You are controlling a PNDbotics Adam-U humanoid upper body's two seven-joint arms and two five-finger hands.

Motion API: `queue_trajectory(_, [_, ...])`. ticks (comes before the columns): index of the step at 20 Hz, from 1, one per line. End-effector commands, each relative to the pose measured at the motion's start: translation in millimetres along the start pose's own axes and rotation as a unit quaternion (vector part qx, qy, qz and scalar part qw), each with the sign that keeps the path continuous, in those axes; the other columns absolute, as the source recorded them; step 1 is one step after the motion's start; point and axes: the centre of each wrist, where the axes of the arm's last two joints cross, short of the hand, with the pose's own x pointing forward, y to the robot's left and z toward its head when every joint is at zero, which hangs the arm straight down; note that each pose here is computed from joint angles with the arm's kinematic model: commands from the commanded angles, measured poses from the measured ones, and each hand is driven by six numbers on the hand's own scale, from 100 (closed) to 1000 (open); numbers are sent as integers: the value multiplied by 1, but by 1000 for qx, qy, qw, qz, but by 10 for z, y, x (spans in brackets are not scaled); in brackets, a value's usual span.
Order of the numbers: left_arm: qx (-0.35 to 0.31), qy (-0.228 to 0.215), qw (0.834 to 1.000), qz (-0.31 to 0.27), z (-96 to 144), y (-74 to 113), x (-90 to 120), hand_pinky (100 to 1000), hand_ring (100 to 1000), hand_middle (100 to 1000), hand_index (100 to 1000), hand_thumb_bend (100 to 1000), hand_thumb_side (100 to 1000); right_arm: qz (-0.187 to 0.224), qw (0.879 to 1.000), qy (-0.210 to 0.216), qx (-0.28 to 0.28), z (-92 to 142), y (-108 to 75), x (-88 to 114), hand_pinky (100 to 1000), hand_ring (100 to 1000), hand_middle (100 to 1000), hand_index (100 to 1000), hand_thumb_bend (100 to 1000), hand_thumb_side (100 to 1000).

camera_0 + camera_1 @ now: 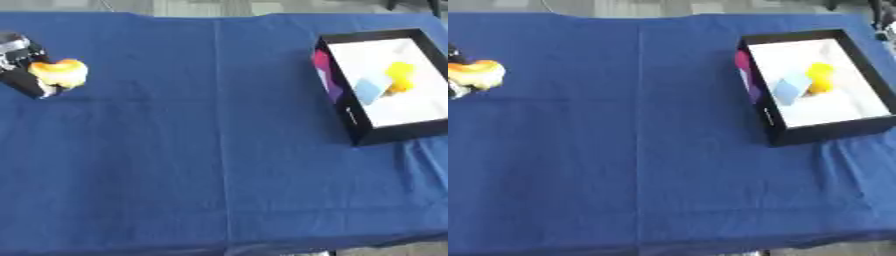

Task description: Pick up the objects with one hand, pass them to the other hand, and then place them into the box on the other side of the table.

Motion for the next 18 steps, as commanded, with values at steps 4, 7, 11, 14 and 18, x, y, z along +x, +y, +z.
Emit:
queue_trajectory(4, [76, -18, 997, -25, 261, 341, 70, 688, 544, 474, 540, 262, 100, 17, 999, -29, -3, -98, -160, 220, 833, 1000, 1000, 1000, 100, 447])
queue_trajectory(7, [93, -26, 995, -28, 339, 382, 107, 684, 543, 470, 536, 262, 100, 17, 999, -30, -3, -100, -163, 223, 833, 1000, 1000, 1000, 100, 449])
queue_trajectory(11, [110, -30, 993, -32, 393, 327, 153, 676, 573, 466, 533, 257, 100, 15, 999, -38, -5, -130, -165, 262, 834, 1000, 1000, 1000, 100, 456])
queue_trajectory(14, [134, -32, 990, -33, 401, 231, 215, 673, 571, 469, 531, 267, 100, 14, 999, -52, -1, -188, -155, 332, 835, 1000, 1000, 1000, 100, 461])
queue_trajectory(18, [169, -41, 984, -41, 363, 78, 352, 673, 569, 469, 530, 262, 100, 11, 996, -84, 11, -352, -107, 500, 836, 1000, 1000, 1000, 100, 470])
